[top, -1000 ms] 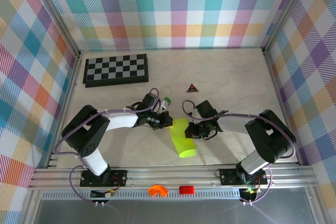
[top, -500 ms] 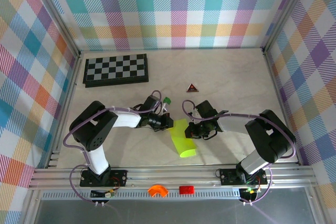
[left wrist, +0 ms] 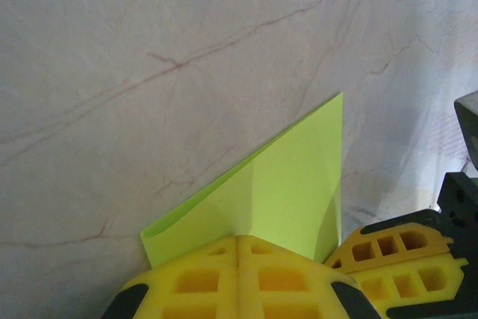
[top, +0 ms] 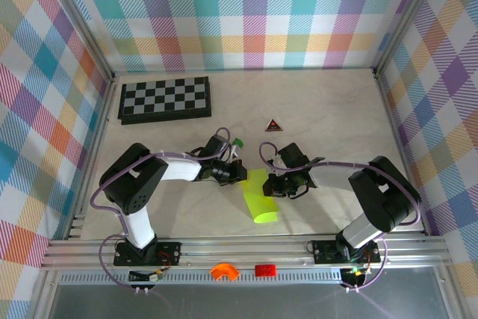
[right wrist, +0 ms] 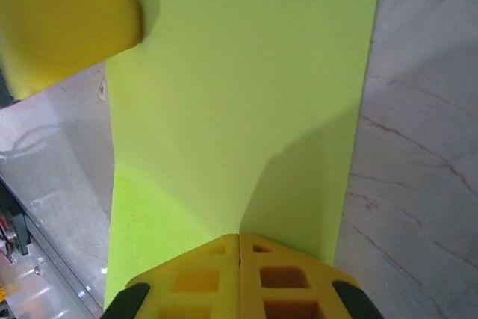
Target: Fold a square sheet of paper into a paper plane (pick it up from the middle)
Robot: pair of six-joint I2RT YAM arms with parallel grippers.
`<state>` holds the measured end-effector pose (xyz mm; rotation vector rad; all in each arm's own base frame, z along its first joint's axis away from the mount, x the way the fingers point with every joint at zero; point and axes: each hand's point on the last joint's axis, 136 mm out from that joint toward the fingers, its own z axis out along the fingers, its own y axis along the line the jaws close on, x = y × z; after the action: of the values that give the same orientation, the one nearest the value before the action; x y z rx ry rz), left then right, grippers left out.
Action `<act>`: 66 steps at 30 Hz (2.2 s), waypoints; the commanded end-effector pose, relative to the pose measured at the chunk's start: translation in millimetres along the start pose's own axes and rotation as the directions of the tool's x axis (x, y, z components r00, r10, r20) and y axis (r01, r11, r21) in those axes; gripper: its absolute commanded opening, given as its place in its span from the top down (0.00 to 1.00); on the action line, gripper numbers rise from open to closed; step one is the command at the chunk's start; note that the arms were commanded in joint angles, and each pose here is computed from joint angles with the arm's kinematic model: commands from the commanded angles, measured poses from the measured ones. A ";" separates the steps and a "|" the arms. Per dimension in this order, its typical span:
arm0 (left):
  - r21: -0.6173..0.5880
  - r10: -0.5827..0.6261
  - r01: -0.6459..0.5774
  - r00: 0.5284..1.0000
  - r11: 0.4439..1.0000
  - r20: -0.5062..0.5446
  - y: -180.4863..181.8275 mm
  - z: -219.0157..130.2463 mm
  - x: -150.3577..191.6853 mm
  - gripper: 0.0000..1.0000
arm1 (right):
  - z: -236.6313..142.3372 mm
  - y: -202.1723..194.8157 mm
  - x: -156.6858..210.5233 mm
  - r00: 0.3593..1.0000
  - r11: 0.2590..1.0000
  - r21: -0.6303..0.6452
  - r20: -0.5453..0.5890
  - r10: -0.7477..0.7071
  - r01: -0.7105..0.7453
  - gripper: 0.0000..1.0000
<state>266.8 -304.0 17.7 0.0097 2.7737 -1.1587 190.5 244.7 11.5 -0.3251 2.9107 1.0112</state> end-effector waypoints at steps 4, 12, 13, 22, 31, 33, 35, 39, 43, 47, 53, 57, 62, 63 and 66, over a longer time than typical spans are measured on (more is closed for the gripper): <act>-0.196 -0.103 0.125 0.987 0.973 0.120 67.6 -8.6 -18.7 1.00 | 6.0 -39.7 36.4 0.991 0.984 0.158 -0.099 0.093 -0.077 1.00; -0.186 -0.144 0.170 0.979 0.968 0.148 75.1 -13.2 -28.8 1.00 | 6.4 -39.6 37.3 0.990 0.985 0.157 -0.105 0.094 -0.077 1.00; -0.188 -0.152 0.180 0.977 0.966 0.153 75.8 -14.1 -30.0 1.00 | 6.6 -39.4 37.0 0.990 0.985 0.156 -0.104 0.093 -0.076 1.00; -0.225 -0.193 0.230 0.966 0.947 0.174 82.3 -20.5 -34.7 1.00 | 6.5 -38.6 36.8 0.991 0.986 0.150 -0.103 0.090 -0.074 1.00; -0.250 -0.180 0.223 0.967 0.942 0.183 80.7 -28.2 -42.5 1.00 | 5.5 -38.5 36.5 0.991 0.986 0.152 -0.098 0.088 -0.072 1.00; -0.254 -0.183 0.226 0.966 0.940 0.183 82.1 -28.2 -41.5 1.00 | 5.3 -38.3 36.7 0.991 0.986 0.150 -0.097 0.087 -0.072 1.00; -0.253 -0.186 0.230 0.965 0.940 0.185 83.4 -28.2 -40.2 1.00 | 5.3 -38.8 36.6 0.991 0.986 0.153 -0.096 0.089 -0.074 1.00; -0.256 -0.187 0.231 0.965 0.939 0.185 83.1 -30.9 -38.4 1.00 | 5.2 -38.9 36.2 0.991 0.985 0.155 -0.096 0.088 -0.072 1.00; -0.246 -0.179 0.227 0.963 0.942 0.202 79.2 -38.2 -37.5 1.00 | 4.5 -39.4 36.9 0.992 0.985 0.156 -0.090 0.093 -0.078 1.00; -0.246 -0.168 0.218 0.964 0.944 0.207 74.6 -45.9 -36.3 1.00 | 3.1 -39.7 35.7 0.993 0.984 0.160 -0.080 0.091 -0.078 1.00; -0.185 -0.139 0.183 0.964 0.966 0.226 51.7 -59.3 -39.2 1.00 | 3.0 -40.3 35.4 0.993 0.983 0.163 -0.075 0.094 -0.081 1.00; -0.075 -0.108 0.125 0.974 0.989 0.201 20.3 -56.3 -37.8 1.00 | 4.4 -42.8 35.8 0.992 0.981 0.171 -0.073 0.106 -0.092 1.00; 0.027 -0.035 0.032 0.994 0.999 0.107 -20.2 -30.5 -18.7 1.00 | 6.9 -45.8 38.4 0.989 0.979 0.175 -0.078 0.122 -0.107 1.00; 0.034 -0.021 0.018 0.996 0.999 0.086 -24.8 -24.2 -13.8 1.00 | 6.7 -46.0 38.5 0.989 0.978 0.176 -0.077 0.123 -0.108 1.00; 0.036 -0.009 0.008 0.999 0.999 0.039 -22.9 -9.4 -1.7 1.00 | 6.0 -46.0 38.3 0.990 0.978 0.177 -0.072 0.122 -0.108 1.00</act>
<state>272.4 -297.3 42.5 -0.0797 2.7139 -1.1185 193.0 243.3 11.1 -0.2821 2.9027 1.0002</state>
